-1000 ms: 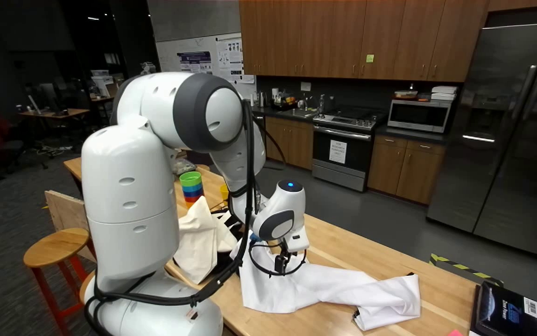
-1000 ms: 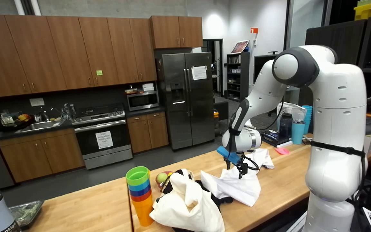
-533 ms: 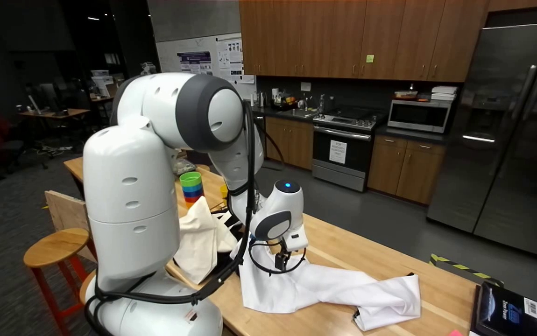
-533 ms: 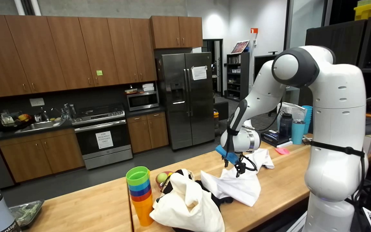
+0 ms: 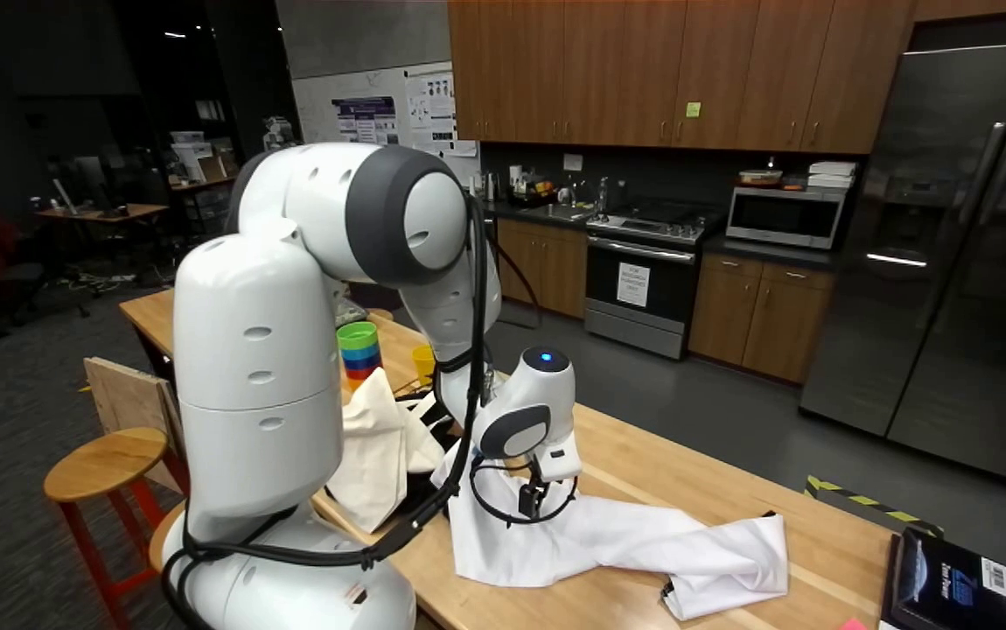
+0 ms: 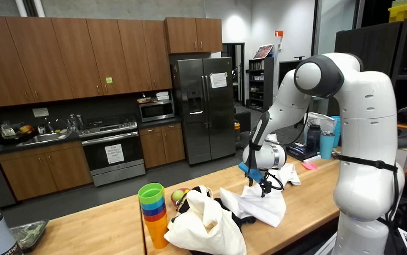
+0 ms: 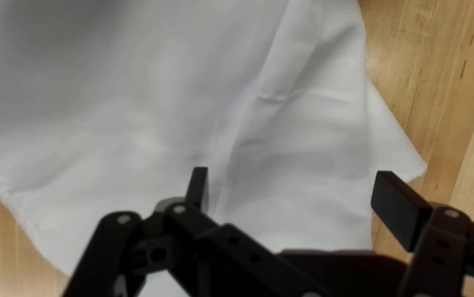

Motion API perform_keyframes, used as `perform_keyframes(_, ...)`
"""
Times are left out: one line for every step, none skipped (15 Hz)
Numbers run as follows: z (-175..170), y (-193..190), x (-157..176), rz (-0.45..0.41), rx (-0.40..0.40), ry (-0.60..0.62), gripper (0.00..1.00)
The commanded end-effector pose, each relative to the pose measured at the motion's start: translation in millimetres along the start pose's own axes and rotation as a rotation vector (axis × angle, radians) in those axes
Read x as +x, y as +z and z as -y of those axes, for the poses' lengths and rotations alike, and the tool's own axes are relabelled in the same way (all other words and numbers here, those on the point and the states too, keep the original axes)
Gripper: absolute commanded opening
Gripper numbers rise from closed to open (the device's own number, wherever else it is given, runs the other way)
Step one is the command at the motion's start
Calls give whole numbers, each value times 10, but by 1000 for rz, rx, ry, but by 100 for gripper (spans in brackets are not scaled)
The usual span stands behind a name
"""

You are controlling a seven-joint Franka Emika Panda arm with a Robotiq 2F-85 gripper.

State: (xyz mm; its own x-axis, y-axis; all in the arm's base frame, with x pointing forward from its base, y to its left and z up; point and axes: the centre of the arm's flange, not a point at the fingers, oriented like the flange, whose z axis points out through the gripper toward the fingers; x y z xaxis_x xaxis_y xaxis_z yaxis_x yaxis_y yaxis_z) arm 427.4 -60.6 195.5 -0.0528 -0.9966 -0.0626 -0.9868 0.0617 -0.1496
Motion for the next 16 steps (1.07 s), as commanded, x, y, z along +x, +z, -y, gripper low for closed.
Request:
perform_keyframes(47,116,96,1,9,10,100)
perform_keyframes(58,144,135,1,6,13,100)
perform_keyframes(66,165,164,-2,5,15,100)
perform_keyframes(70,192,197,-7,-1,22,100)
perform_keyframes(77,211,230,-9,-6,29,100)
perform_keyframes(94,234,264,-11,-10,33,100)
perform_keyframes(92,252,282,-12,-13,38,100)
perform_keyframes(86,272,297,-14,-17,42,100)
perform_keyframes(80,293,306,-12,-29,43,100)
perform_keyframes(72,305,309,-12,-36,40,100)
perform_keyframes(42,322,291,-9,-37,35,90)
perform_keyframes(22,334,278,-10,-42,28,73)
perform_keyframes(10,348,270,-8,-49,22,68)
perform_keyframes(12,346,266,-11,-48,19,62)
perform_keyframes(12,342,260,-11,-51,17,58)
perform_keyframes(16,342,261,-12,-51,15,57)
